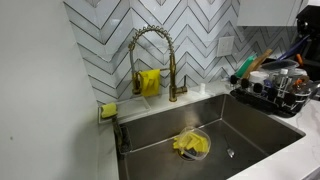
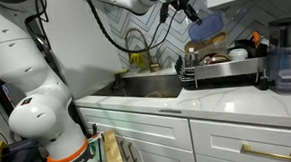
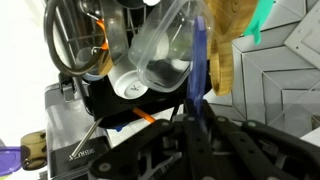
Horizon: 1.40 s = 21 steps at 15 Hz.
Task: Pick up the blue lunch box lid and put it on the clear lunch box, pick up the clear lunch box lid with the blue lunch box lid and put it on the kitchen counter
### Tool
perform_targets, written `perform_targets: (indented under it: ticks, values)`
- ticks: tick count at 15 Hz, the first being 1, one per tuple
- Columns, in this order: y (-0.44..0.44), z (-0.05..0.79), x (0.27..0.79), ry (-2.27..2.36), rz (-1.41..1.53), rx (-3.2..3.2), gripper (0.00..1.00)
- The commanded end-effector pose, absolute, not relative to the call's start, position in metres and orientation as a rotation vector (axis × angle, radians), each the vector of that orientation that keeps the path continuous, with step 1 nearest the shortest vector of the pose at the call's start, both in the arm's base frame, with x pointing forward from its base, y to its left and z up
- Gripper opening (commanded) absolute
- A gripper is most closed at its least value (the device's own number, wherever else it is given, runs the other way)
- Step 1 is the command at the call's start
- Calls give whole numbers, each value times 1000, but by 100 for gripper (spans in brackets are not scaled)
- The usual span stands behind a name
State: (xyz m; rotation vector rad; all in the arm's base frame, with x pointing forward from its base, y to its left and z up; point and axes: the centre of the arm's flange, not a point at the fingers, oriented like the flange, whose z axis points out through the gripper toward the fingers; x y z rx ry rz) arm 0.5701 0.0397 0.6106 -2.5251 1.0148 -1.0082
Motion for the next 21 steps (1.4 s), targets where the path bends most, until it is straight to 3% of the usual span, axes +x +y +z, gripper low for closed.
perform_targets:
  ticks: [1,7,8,11,12,21]
  values:
    - [41,587,571,1180,-1037,-2375,2]
    - [50,568,564,1367,-1013,-2057,2]
    - [42,577,575,1327,-1005,-2152,9]
    - [45,574,573,1350,-1002,-2090,9]
    - [45,575,573,1352,-1002,-2087,2]
    - [60,545,560,1536,-1076,-1917,2]
